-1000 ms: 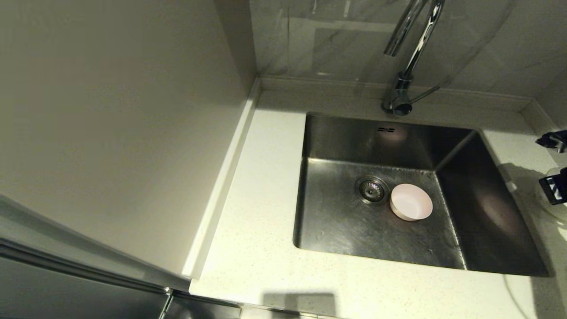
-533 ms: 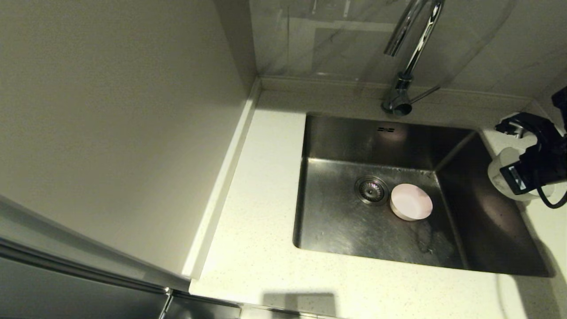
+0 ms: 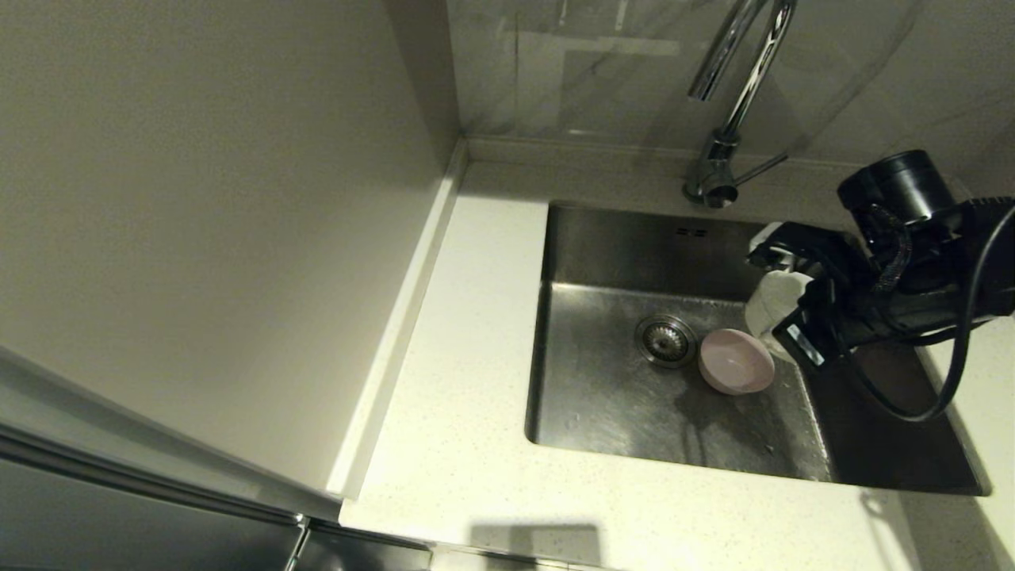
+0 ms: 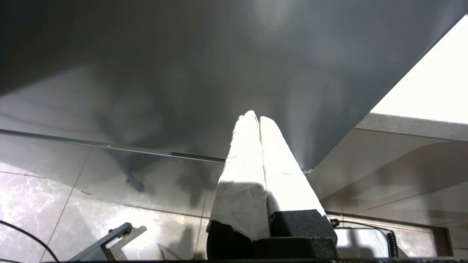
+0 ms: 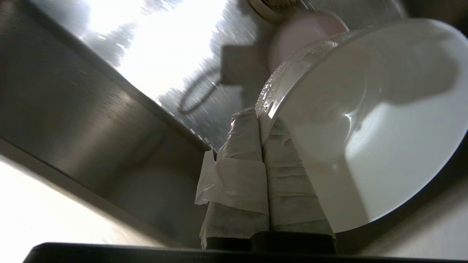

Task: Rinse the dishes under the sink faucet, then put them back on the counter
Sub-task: Put a bowl into the sink

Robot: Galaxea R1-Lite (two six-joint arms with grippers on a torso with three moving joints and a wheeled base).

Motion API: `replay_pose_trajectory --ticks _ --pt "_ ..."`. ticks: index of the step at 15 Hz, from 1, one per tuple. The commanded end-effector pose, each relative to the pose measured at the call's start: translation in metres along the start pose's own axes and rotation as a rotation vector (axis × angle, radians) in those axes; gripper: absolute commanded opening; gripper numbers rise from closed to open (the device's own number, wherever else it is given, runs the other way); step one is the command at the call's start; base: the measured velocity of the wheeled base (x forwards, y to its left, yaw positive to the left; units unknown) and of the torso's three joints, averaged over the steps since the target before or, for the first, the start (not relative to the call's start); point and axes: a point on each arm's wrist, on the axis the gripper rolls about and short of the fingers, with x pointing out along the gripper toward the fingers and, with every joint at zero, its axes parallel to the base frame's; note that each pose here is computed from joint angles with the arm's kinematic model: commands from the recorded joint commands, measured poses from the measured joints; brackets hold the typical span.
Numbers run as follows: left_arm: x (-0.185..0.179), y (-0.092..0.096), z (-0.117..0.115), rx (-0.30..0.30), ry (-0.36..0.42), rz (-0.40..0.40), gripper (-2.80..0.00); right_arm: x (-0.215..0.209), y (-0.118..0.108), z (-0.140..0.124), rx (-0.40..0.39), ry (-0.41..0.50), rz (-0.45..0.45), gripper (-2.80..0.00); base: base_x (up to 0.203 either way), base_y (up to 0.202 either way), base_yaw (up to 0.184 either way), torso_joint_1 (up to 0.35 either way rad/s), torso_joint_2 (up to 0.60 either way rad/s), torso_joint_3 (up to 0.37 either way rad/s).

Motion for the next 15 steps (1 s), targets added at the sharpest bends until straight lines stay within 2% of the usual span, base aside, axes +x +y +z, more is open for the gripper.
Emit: replay_pose_trajectory --ticks 1,3,7,11,15 --pt "0.000 0.000 0.000 -0.001 -0.002 0.000 -2.80 0.022 0.019 0.017 -0.093 0.003 0.054 -2.80 0.000 0.000 0.000 0.000 0.00 0.000" --pt "0.000 0.000 0.000 -0.001 -0.002 0.000 -2.80 0.036 0.027 0.022 -0.203 0.019 0.082 -2.80 0.000 0.000 0.000 0.000 0.00 0.000" --pt "0.000 0.000 0.000 -0.001 -0.002 0.000 -2.80 0.065 0.051 0.046 -0.272 0.000 0.129 -2.80 0.000 0.000 0.000 0.000 0.00 0.000" --pt "0.000 0.000 0.000 -0.001 -0.002 0.000 -2.80 0.102 0.074 0.066 -0.305 -0.016 0.165 -2.80 0.000 0.000 0.000 0.000 0.00 0.000" --pt "0.000 0.000 0.000 -0.001 -0.002 0.000 -2.80 0.150 0.092 0.080 -0.311 -0.087 0.148 -2.80 0.000 0.000 0.000 0.000 0.00 0.000"
